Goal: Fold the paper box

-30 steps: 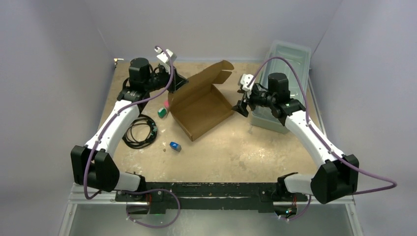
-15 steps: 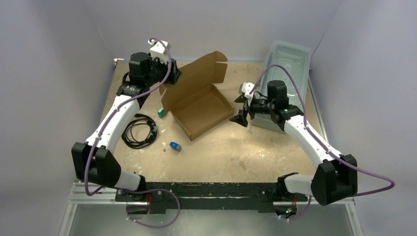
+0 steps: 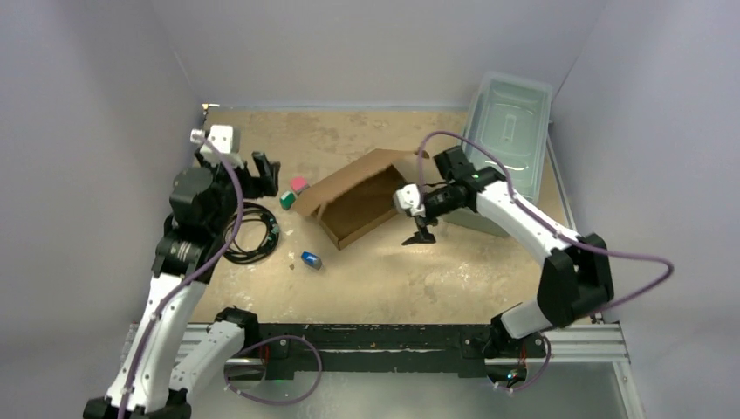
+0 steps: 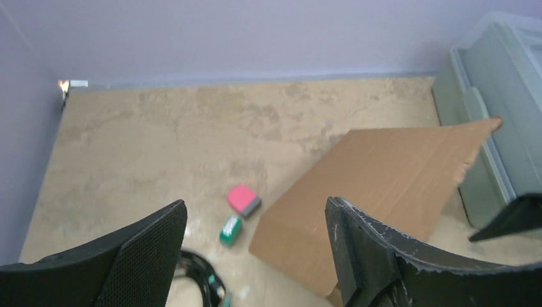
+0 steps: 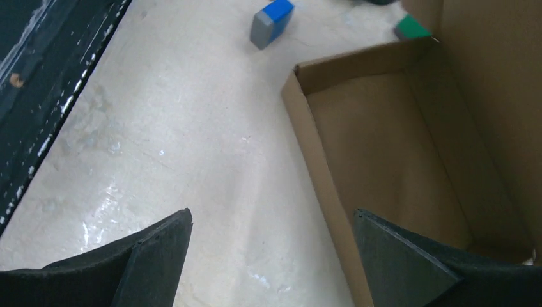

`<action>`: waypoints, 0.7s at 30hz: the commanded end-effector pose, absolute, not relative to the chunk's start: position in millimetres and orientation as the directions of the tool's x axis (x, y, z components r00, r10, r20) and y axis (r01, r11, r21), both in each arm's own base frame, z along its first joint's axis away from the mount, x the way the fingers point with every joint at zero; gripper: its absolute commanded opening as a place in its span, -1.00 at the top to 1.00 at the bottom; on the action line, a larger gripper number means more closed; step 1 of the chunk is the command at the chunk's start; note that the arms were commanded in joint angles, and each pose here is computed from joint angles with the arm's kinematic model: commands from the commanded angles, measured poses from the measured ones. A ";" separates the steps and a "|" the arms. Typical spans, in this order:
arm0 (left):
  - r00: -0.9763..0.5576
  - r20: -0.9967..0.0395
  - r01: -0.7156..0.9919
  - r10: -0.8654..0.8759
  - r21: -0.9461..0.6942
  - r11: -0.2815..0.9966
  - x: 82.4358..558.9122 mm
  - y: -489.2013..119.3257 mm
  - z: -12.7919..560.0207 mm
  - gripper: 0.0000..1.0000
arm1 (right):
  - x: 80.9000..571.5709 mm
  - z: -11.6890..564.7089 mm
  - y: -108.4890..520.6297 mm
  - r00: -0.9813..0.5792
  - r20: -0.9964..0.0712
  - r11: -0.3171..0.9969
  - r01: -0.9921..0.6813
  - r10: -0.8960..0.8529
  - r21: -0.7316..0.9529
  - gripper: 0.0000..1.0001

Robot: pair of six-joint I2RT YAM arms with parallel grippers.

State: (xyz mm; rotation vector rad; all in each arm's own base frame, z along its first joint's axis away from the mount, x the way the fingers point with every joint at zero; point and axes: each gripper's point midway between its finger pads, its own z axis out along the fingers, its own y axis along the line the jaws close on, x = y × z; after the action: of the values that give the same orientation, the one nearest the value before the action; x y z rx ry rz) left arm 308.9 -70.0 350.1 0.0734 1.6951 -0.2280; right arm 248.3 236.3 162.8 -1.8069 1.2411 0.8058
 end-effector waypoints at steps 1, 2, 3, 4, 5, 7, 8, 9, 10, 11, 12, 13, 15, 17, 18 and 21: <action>-0.244 -0.952 0.081 -0.185 -0.210 0.974 272.7 -55.5 299.5 -0.56 | 247.7 162.6 261.7 0.459 -0.723 -0.385 -0.879 -0.516 -0.283 -0.98; -0.236 -0.950 0.083 -0.205 -0.230 0.970 266.6 -55.7 296.6 -0.56 | 259.8 163.6 271.9 0.450 -0.712 -0.357 -0.887 -0.538 -0.291 -0.98; -0.233 -0.947 0.079 -0.223 -0.247 0.966 262.9 -55.3 292.6 -0.56 | 270.3 164.3 278.4 0.415 -0.708 -0.315 -0.908 -0.572 -0.277 -0.98; -0.233 -0.944 0.078 -0.232 -0.256 0.964 260.4 -55.4 287.8 -0.56 | 282.5 166.8 284.6 0.375 -0.710 -0.264 -0.927 -0.596 -0.268 -0.98; -0.241 -0.942 0.077 -0.235 -0.260 0.963 259.1 -55.7 282.8 -0.56 | 290.3 169.7 289.0 0.339 -0.721 -0.225 -0.941 -0.605 -0.253 -0.98; -0.290 -0.930 0.091 -0.226 -0.262 0.961 258.9 -60.7 264.3 -0.55 | 303.1 174.7 292.5 0.304 -0.725 -0.160 -0.952 -0.618 -0.262 -0.98; -0.316 -0.924 0.099 -0.214 -0.256 0.962 259.5 -63.0 255.8 -0.52 | 306.4 179.3 293.2 0.304 -0.729 -0.136 -0.950 -0.614 -0.281 -0.98; -0.342 -0.917 0.101 -0.206 -0.253 0.962 260.5 -64.7 246.9 -0.51 | 311.5 186.6 294.8 0.314 -0.735 -0.111 -0.943 -0.601 -0.313 -0.98; -0.366 -0.910 0.113 -0.196 -0.252 0.961 261.5 -67.9 239.4 -0.49 | 313.4 192.1 294.9 0.315 -0.738 -0.090 -0.940 -0.596 -0.328 -0.98; -0.385 -0.904 0.147 -0.186 -0.258 0.955 261.9 -74.7 234.7 -0.48 | 314.6 196.8 294.7 0.312 -0.743 -0.072 -0.939 -0.592 -0.336 -0.98; -0.397 -0.900 0.183 -0.181 -0.271 0.945 262.3 -82.4 232.2 -0.46 | 314.3 201.5 294.6 0.312 -0.747 -0.066 -0.938 -0.587 -0.341 -0.98; -0.402 -0.898 0.238 -0.176 -0.289 0.927 261.6 -92.7 233.0 -0.46 | 315.3 204.2 294.8 0.314 -0.747 -0.061 -0.936 -0.585 -0.346 -0.98; -0.385 -0.907 0.379 -0.170 -0.324 0.867 257.5 -117.3 242.3 -0.46 | 319.4 206.2 297.0 0.304 -0.754 -0.045 -0.938 -0.582 -0.343 -0.98; -0.337 -0.926 0.506 -0.171 -0.331 0.797 252.3 -137.2 258.6 -0.47 | 322.8 206.5 299.9 0.296 -0.759 -0.037 -0.940 -0.580 -0.339 -0.98; -0.308 -0.937 0.560 -0.167 -0.321 0.764 249.2 -144.7 266.6 -0.47 | 324.1 205.9 300.8 0.284 -0.764 -0.028 -0.944 -0.579 -0.330 -0.98; -0.229 -0.960 0.686 -0.158 -0.275 0.673 238.9 -161.9 285.4 -0.56 | 326.9 204.1 306.1 0.250 -0.786 -0.001 -0.953 -0.565 -0.303 -0.98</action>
State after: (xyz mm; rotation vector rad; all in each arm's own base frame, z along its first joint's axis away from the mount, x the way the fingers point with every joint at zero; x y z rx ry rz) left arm 254.4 -123.5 227.1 0.1925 1.9082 -0.6187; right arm 314.2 295.7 185.0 -1.7666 1.4198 0.5704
